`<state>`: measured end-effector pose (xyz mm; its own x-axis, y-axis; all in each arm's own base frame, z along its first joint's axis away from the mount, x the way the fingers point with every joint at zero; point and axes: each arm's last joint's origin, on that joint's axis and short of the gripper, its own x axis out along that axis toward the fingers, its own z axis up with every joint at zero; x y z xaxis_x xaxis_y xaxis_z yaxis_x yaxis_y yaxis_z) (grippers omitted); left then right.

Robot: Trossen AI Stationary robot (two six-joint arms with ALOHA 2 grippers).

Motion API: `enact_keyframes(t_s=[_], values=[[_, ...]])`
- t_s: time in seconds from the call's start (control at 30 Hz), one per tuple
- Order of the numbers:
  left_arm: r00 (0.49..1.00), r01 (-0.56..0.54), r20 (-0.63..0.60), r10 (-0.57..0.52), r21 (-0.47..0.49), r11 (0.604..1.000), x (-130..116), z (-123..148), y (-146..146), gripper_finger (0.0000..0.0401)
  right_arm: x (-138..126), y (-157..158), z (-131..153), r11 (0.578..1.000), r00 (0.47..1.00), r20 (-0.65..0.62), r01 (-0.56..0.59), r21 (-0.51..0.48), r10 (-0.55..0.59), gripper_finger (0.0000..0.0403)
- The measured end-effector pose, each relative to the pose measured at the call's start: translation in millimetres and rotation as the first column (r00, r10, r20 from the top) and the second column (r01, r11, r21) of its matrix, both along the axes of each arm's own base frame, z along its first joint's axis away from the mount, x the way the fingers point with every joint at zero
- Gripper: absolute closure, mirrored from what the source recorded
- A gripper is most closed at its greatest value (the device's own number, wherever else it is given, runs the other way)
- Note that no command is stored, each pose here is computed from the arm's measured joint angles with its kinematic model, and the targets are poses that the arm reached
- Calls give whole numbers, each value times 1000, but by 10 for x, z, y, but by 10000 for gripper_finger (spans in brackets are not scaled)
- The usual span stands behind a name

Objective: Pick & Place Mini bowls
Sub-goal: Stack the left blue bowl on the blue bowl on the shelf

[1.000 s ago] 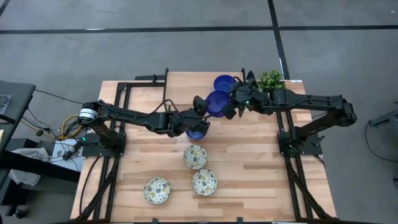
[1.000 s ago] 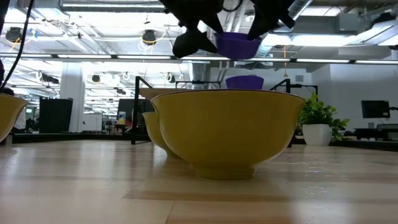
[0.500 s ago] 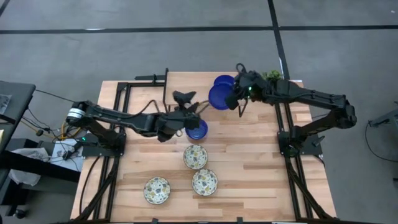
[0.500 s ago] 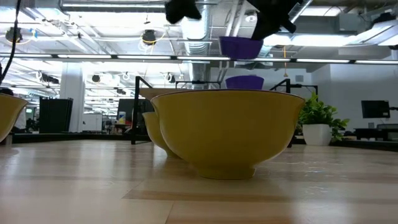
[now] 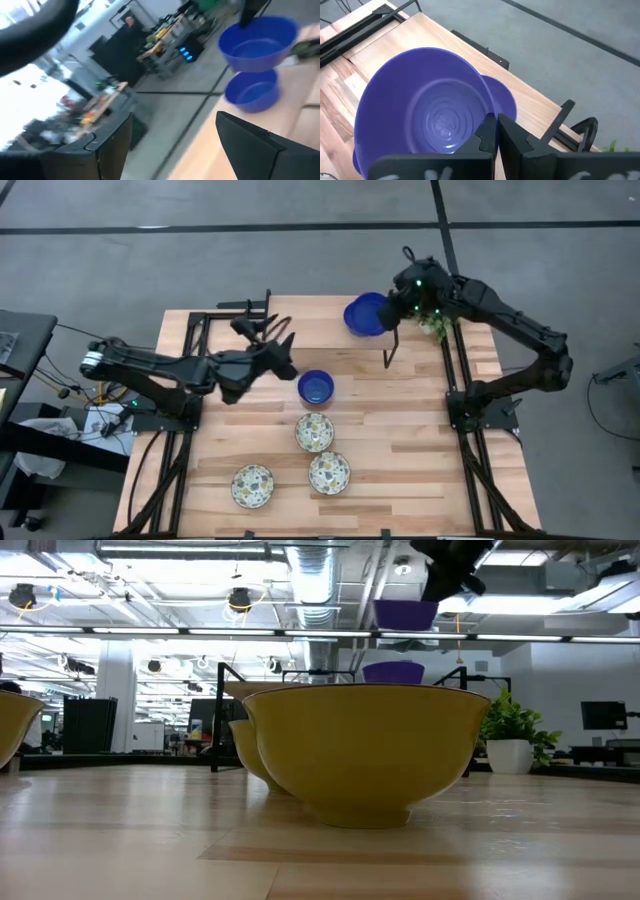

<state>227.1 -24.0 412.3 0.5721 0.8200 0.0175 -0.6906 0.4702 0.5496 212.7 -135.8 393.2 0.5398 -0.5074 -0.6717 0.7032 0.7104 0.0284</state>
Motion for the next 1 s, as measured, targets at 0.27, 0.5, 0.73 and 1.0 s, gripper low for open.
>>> enact_keyframes(t_s=[0.27,0.5,0.73,1.0], values=[[944,245,262,-198,-159,956,-519,-312,86,116,-81,-185,-21,999,999,5,-45,26,45,403],[872,378,414,-263,-226,898,-873,-553,147,116,-103,-295,-43,996,997,14,-81,32,81,403],[856,416,428,-289,-238,878,-1014,-811,182,116,-43,-424,-139,991,995,27,-103,86,101,403],[844,422,467,-266,-270,866,-1090,-1003,263,116,151,-628,-255,982,994,10,-113,151,113,403]])
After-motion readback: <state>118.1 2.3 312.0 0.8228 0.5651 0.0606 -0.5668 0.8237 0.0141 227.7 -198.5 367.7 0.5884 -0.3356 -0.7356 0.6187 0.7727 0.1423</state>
